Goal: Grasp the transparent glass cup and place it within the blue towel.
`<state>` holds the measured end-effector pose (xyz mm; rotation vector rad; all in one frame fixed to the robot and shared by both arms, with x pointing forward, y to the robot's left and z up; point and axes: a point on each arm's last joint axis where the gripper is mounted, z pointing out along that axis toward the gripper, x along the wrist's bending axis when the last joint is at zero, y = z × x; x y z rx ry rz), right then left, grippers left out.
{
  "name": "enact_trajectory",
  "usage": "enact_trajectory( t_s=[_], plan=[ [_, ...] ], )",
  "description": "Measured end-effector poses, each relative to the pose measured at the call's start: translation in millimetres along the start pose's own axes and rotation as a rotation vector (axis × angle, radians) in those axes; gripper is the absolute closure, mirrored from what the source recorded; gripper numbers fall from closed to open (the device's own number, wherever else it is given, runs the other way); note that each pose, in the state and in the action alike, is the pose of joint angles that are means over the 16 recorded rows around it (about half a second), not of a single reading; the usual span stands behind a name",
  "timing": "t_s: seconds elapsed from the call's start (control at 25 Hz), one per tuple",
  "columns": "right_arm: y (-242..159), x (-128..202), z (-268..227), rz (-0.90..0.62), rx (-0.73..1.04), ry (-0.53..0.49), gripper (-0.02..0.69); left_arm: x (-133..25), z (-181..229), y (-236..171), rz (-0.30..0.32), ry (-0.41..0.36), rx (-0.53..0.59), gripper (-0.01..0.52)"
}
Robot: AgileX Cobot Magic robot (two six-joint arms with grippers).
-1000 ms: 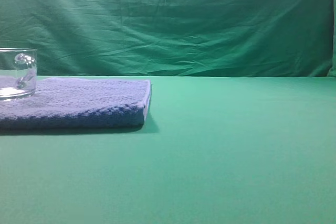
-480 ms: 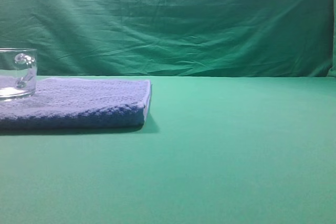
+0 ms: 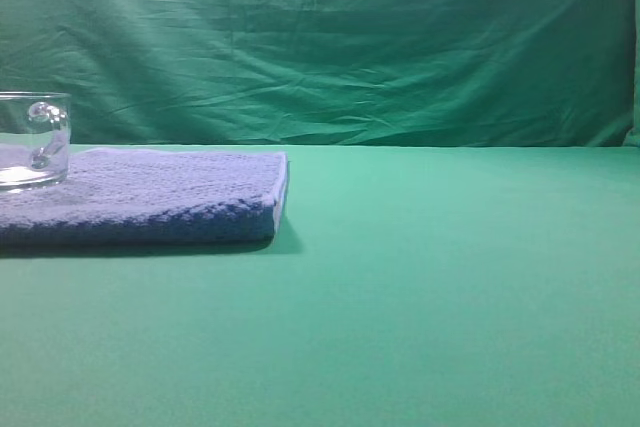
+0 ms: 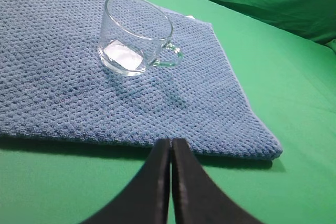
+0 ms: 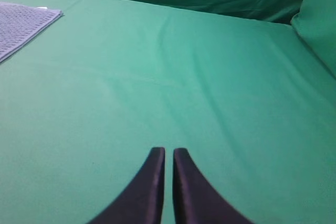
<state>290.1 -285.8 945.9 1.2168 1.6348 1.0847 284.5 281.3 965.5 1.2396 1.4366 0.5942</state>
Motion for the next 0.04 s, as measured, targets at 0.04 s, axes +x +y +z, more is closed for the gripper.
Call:
enact_trajectory(
  t_s=[0.04],
  plan=[
    [0.0, 0.0, 0.0, 0.0, 0.0, 0.0, 0.616, 0.0, 0.0, 0.0, 0.0, 0.0, 0.0, 0.514]
  ],
)
